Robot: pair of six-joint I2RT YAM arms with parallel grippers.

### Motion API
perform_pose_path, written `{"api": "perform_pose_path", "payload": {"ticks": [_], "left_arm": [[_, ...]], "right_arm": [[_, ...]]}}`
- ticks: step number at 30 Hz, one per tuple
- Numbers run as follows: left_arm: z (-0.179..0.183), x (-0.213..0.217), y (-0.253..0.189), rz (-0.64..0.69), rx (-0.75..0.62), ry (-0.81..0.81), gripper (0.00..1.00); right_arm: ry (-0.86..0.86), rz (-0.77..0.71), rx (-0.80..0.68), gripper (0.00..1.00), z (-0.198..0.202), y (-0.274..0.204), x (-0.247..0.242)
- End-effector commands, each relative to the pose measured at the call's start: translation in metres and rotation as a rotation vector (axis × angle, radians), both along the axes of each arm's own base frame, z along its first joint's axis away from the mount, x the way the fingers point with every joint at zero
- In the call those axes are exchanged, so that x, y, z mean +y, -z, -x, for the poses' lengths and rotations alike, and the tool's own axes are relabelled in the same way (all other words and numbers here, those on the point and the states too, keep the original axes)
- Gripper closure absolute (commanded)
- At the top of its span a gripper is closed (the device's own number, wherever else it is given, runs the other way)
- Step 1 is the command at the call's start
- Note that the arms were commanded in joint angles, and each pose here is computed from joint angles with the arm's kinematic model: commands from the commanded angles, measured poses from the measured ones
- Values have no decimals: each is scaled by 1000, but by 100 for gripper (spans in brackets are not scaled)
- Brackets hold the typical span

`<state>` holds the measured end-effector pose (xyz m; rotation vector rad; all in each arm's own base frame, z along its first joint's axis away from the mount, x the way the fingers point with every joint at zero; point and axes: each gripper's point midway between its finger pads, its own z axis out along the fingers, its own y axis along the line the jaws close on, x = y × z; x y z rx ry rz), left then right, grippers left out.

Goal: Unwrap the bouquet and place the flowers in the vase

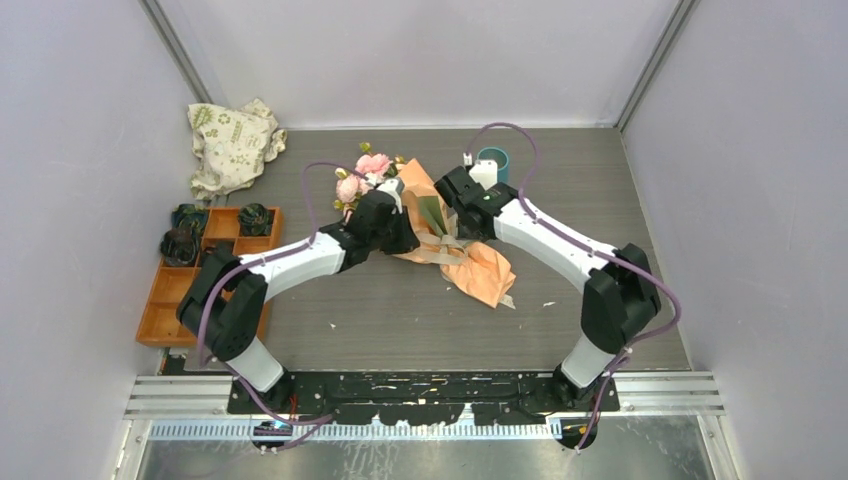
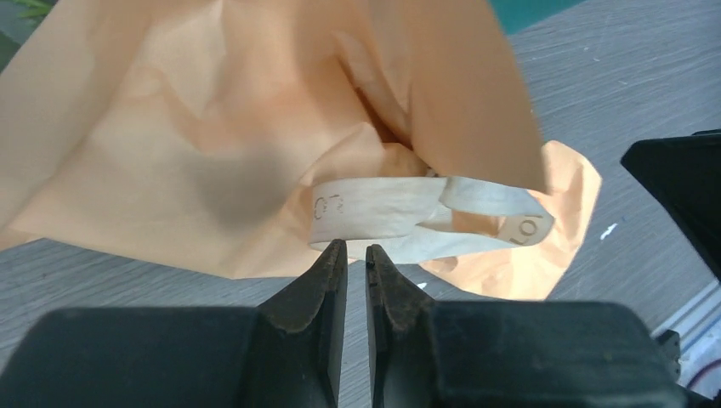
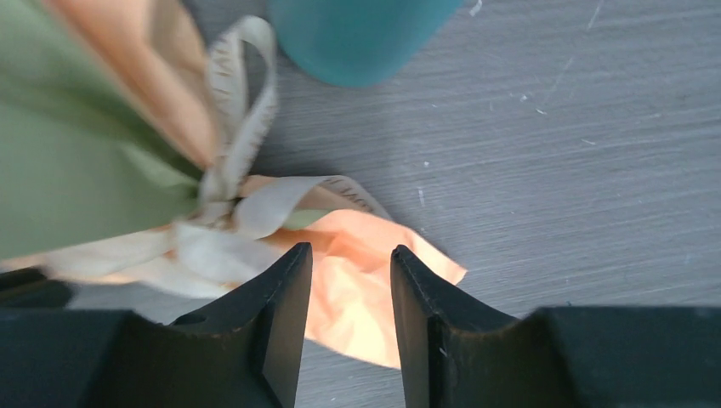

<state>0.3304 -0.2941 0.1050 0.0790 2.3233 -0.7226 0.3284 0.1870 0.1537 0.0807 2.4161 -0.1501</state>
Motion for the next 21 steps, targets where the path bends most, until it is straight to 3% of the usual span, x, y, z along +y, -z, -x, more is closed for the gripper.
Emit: {"api": "perform_pose_path", "payload": {"ticks": [1,9,16,21], "left_arm": [[-15,7,1,-42,-31,-59,85],[-14,26,18,-140,-1,-114,88],[-9,69,-19,-242,-77,-217,89],[5,94,-60,-236,-150,-265,88]], "right_arm": [[13,28,24,56,-12,24,-5],[-14,32,119,61,-23,69,8],[-178,-60,159,61,14,75,76],[-311,-106,185,60,47,73,129]]}}
